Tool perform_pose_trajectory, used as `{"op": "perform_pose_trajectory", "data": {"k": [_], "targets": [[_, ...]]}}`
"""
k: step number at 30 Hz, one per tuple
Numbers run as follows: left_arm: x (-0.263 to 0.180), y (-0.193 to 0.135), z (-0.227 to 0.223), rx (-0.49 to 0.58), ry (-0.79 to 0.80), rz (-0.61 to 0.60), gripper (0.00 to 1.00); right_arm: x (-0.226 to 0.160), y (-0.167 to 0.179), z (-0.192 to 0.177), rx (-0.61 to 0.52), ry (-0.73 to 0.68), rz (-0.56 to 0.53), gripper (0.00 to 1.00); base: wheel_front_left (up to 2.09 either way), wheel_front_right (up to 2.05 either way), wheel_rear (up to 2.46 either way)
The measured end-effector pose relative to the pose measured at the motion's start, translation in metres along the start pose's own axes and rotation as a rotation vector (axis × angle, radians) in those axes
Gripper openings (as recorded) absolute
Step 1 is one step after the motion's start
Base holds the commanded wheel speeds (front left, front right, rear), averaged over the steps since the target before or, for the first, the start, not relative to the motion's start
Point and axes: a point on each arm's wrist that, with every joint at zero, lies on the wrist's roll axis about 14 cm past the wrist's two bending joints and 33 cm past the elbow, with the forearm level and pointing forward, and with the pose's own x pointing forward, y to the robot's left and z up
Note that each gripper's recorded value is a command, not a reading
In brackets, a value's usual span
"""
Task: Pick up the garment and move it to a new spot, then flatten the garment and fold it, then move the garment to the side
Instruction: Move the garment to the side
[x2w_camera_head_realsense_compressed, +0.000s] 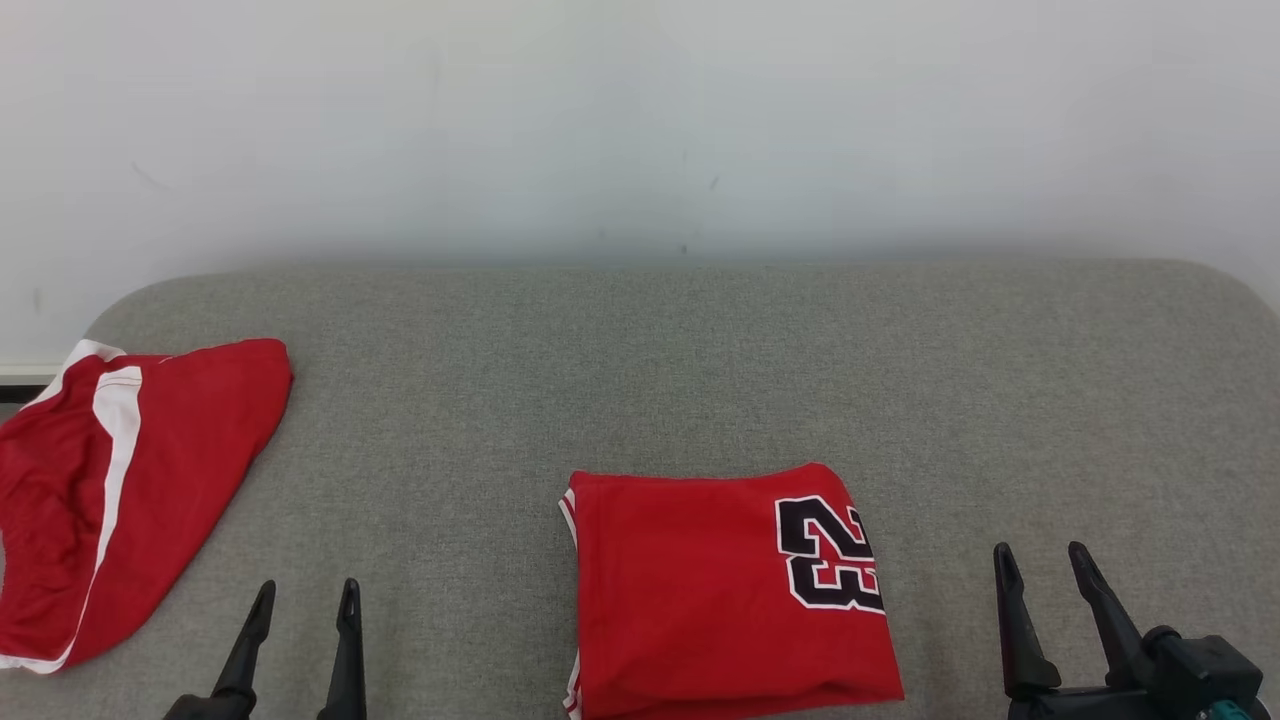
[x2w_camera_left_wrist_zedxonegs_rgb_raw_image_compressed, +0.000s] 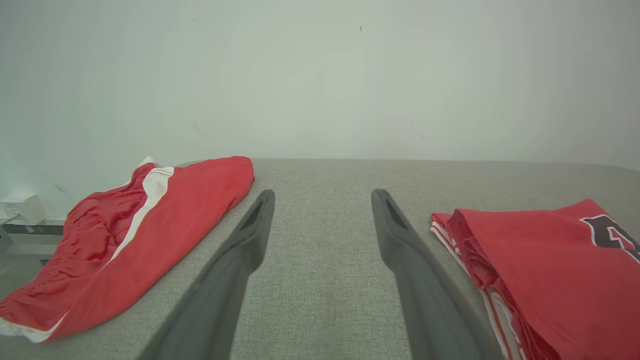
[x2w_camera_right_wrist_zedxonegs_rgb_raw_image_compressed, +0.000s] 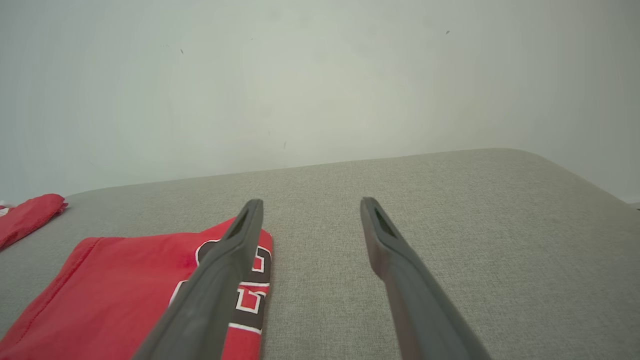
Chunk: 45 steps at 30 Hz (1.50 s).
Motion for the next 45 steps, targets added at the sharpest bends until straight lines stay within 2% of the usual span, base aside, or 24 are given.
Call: {"op": "perform_pose_trajectory", "data": {"k": [13,23,35,45], "targets": [[-0.001,0.000,-0.003,0.006,0.012,-0.010,1.00,-0.001,0.005,-0.007,0.005,0.031,0.011,1.00,0.00,0.00,0.00],[-0.005,0.000,-0.007,-0.006,0.021,0.004,1.00,0.018,0.023,-0.022,-0.027,0.110,0.088,1.00,0.00,0.00,0.00],[-0.001,0.016,-0.012,-0.006,0.039,0.058,1.00,0.053,0.041,-0.076,-0.051,0.304,0.156,1.00,0.00,0.00,0.00],[0.002,0.021,-0.018,-0.008,0.060,0.075,1.00,0.056,0.050,-0.127,-0.040,0.471,0.166,1.00,0.00,0.00,0.00]]}}
